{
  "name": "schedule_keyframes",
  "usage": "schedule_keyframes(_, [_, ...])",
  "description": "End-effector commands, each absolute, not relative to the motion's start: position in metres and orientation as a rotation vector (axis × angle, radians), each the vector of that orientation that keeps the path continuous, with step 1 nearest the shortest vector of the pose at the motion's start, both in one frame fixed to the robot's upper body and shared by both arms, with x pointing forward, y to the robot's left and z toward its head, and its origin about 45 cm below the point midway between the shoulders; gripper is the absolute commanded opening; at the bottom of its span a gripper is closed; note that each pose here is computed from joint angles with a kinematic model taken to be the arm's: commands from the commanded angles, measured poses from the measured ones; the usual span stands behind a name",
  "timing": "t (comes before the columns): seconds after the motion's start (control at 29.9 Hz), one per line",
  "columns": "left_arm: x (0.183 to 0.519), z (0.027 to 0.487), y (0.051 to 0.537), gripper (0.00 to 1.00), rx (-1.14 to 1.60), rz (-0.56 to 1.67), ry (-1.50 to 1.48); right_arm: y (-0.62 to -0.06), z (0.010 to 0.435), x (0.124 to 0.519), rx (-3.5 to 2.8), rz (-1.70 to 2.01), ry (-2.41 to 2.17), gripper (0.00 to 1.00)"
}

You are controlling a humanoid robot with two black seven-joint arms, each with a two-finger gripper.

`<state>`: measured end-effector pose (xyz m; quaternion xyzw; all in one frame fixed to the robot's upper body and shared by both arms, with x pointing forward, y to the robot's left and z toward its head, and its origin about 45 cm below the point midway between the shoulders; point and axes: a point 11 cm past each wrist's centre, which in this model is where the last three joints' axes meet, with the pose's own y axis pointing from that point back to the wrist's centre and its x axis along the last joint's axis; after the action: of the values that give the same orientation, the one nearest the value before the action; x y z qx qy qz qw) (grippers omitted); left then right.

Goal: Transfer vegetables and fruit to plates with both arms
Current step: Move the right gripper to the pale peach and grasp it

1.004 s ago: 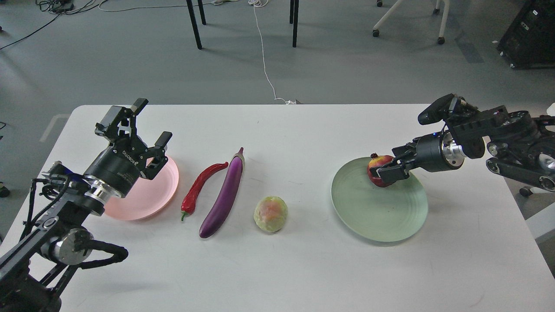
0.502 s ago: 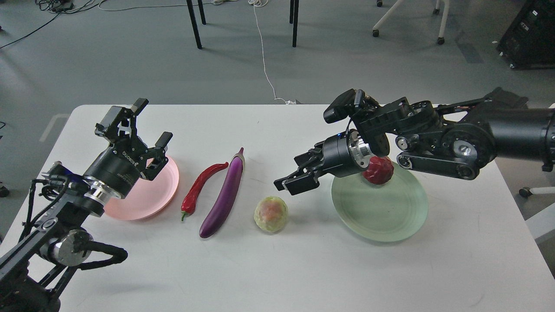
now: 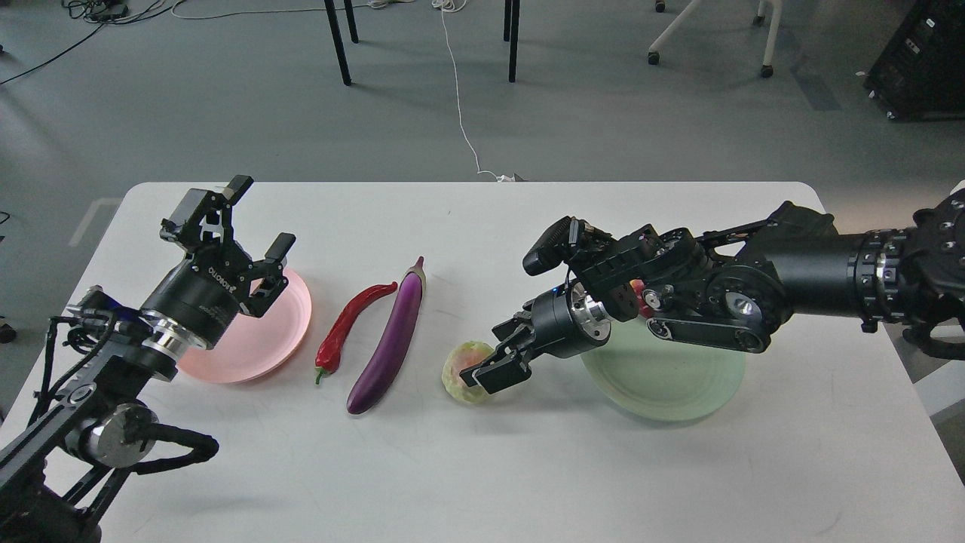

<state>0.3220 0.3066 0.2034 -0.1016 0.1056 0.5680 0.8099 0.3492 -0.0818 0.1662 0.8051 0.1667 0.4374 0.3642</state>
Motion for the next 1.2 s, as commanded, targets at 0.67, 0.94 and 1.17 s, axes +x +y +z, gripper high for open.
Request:
schedule_keyframes(0.67, [0.321, 0.202, 0.310, 0.99, -0.216, 1.222, 0.228, -0.068, 0.145, 0.353, 2.022, 1.145, 0.441, 0.60])
schedule_keyframes(0.94, [0.322, 0.204, 0.312, 0.99, -0.221, 1.228, 0.223, -0.068, 0.150, 0.356, 2.010, 1.159, 0.444, 0.44])
schedule_keyframes(1.17, [0.321, 0.205, 0.315, 0.99, -0.215, 1.231, 0.217, -0.105, 0.207, 0.381, 1.959, 1.209, 0.377, 0.46])
